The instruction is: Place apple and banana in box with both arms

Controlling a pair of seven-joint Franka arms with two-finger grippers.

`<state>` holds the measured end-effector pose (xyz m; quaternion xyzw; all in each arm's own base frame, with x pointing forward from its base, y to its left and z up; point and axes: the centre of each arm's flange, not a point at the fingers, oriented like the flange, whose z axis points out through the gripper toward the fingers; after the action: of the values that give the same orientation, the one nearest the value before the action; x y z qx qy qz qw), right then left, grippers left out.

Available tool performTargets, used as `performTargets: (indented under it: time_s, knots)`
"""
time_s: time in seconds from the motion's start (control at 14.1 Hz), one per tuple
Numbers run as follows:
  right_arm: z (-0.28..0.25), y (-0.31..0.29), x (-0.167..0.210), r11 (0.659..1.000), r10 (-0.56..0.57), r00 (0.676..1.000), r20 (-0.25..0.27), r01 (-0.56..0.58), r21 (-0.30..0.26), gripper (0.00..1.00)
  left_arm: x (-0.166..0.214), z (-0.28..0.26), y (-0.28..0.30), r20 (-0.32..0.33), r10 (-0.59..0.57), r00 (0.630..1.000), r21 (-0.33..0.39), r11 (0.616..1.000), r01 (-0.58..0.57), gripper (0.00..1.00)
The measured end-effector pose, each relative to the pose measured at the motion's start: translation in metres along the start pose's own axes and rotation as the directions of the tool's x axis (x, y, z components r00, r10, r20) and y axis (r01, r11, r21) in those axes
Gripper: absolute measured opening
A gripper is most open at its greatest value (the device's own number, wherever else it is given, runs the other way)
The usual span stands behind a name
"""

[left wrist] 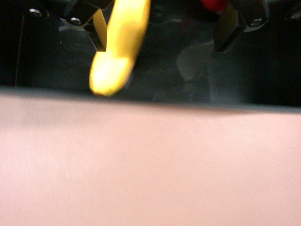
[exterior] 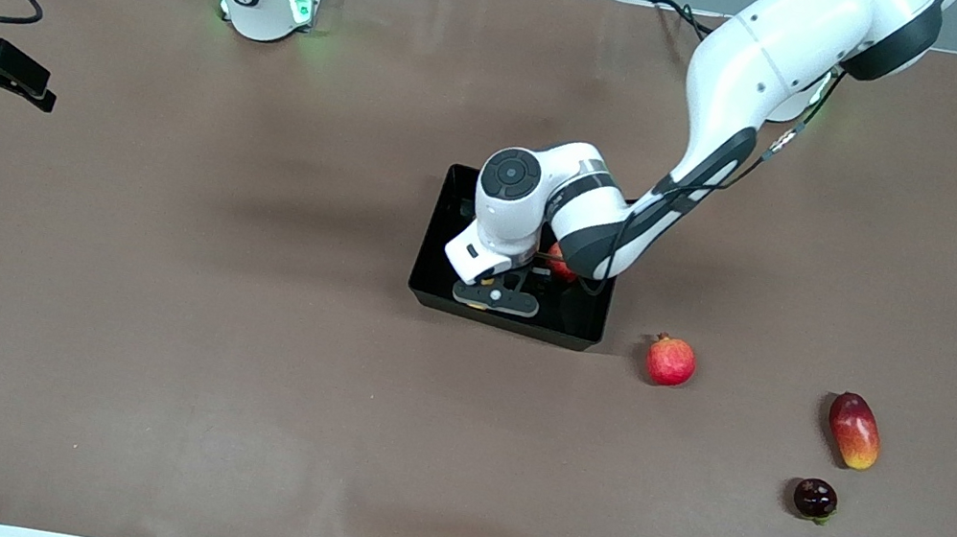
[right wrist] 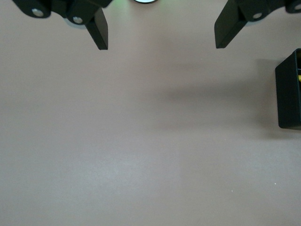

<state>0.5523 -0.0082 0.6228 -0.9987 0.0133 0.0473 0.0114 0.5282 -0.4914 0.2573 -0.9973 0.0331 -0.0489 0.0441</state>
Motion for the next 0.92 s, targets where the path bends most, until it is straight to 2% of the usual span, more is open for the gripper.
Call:
performTargets:
  time_s: [0.07, 0.21, 0.36, 0.5, 0.71, 0.92]
  knots:
    - [0.000, 0.000, 0.000, 1.000, 0.000, 1.000, 0.000, 0.000, 0.000, 1.00, 0.015, -0.021, -0.014, -0.014, -0.028, 1.000, 0.016, 0.999, 0.029, 1.00]
    - [0.000, 0.000, 0.000, 1.000, 0.000, 1.000, 0.000, 0.000, 0.000, 1.00, 0.049, -0.061, -0.057, -0.037, -0.098, 0.994, 0.005, 0.995, 0.098, 1.00]
    - [0.000, 0.000, 0.000, 1.000, 0.000, 1.000, 0.001, 0.000, 0.000, 1.00, 0.081, -0.089, -0.113, -0.037, -0.177, 0.983, -0.012, 0.984, 0.177, 1.00]
    - [0.000, 0.000, 0.000, 1.000, 0.000, 1.000, 0.001, 0.000, 0.000, 1.00, 0.104, -0.104, -0.170, -0.023, -0.204, 0.979, 0.009, 0.979, 0.204, 1.00]
    - [0.000, 0.000, 0.000, 1.000, 0.000, 1.000, 0.001, 0.000, 0.000, 1.00, 0.123, -0.120, -0.239, -0.010, -0.261, 0.965, 0.049, 0.964, 0.261, 1.00]
    - [0.001, -0.001, 0.000, 1.000, -0.001, 1.000, 0.002, 0.001, 0.000, 1.00, 0.121, -0.139, -0.272, 0.014, -0.291, 0.957, 0.107, 0.952, 0.288, 1.00]
